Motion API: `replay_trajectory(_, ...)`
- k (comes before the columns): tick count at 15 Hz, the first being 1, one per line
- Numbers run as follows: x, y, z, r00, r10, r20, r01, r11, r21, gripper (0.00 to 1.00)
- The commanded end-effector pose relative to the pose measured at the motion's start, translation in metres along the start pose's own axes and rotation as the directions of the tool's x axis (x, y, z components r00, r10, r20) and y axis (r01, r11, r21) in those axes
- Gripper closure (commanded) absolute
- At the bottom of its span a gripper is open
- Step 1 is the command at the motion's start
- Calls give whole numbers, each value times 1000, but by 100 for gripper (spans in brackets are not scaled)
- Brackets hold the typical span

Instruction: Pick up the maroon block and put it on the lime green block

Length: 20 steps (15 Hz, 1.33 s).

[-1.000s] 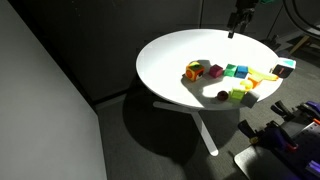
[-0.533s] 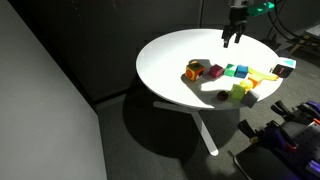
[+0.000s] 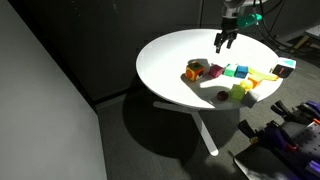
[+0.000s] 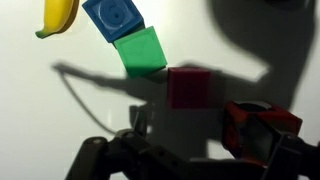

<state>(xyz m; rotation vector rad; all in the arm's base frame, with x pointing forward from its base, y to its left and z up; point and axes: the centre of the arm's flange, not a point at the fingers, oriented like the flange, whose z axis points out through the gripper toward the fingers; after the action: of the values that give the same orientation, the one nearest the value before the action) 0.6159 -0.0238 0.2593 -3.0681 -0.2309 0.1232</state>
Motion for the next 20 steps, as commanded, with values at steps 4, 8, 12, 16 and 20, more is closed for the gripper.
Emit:
replay_trajectory(4, 10, -2, 15, 1000, 2, -30, -3, 1000, -6, 0)
replay_trajectory(8, 9, -4, 18, 1000, 0, -26, 0, 1000, -4, 0)
replay_trajectory(12, 9, -4, 18, 1000, 0, -26, 0, 1000, -4, 0)
replay_trajectory(16, 9, -4, 18, 1000, 0, -26, 0, 1000, -4, 0)
replay_trajectory(20, 12, -3, 22, 1000, -1, -27, 1, 1000, -6, 0)
